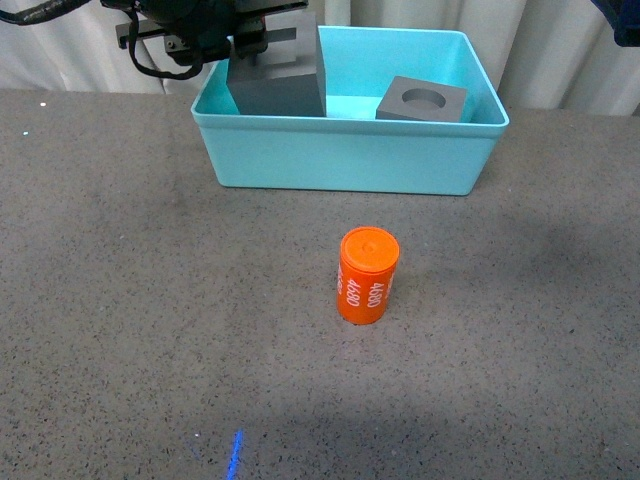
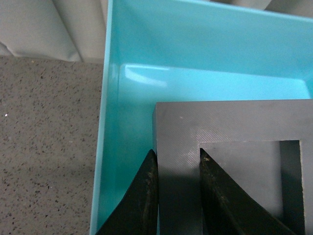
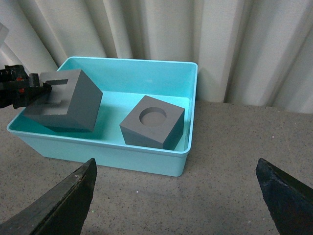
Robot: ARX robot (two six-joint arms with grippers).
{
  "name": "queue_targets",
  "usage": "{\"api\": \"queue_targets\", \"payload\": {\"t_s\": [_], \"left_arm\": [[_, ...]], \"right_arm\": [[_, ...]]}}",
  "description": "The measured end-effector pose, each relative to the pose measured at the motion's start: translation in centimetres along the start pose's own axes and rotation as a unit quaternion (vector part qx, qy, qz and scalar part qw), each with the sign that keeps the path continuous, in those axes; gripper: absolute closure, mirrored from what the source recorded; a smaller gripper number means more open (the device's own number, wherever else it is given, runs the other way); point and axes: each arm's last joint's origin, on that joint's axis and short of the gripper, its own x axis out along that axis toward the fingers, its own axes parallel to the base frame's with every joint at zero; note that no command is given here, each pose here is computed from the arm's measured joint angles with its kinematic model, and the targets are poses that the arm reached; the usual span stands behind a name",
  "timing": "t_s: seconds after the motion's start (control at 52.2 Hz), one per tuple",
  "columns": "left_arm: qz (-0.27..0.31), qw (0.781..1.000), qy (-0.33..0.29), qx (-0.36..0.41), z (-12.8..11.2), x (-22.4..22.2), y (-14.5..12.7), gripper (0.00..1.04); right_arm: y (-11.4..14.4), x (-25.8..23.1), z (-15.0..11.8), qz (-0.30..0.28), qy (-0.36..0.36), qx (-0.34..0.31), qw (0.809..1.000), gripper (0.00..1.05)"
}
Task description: Place gray and orange parts in blue box
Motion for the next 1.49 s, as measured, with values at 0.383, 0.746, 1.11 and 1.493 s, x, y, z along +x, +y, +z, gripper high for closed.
{"api": "queue_targets", "payload": {"t_s": [0.383,0.746,1.11,1.493], "left_arm": [[0.020,0.999,0.033,0.028,-1.2,1.4,0.4,0.87],[0.030,0.999,-0.012,0.025,-0.2,0.1,0.5,0.42],[0.054,0.990,-0.130,-0.005,2.0,-8.4,1.3,0.07],[0.042,0.985,-0.169,-0.004,-4.7,-18.3,2.4,0.07]], "right_arm": [[0.0,0.0,0.0,0.000,0.000,0.000,1.000,0.10],[0.0,0.0,0.0,0.000,0.000,0.000,1.000,0.10],[0.0,0.0,0.0,0.000,0.000,0.000,1.000,0.10],[0.0,0.0,0.0,0.000,0.000,0.000,1.000,0.10]]}}
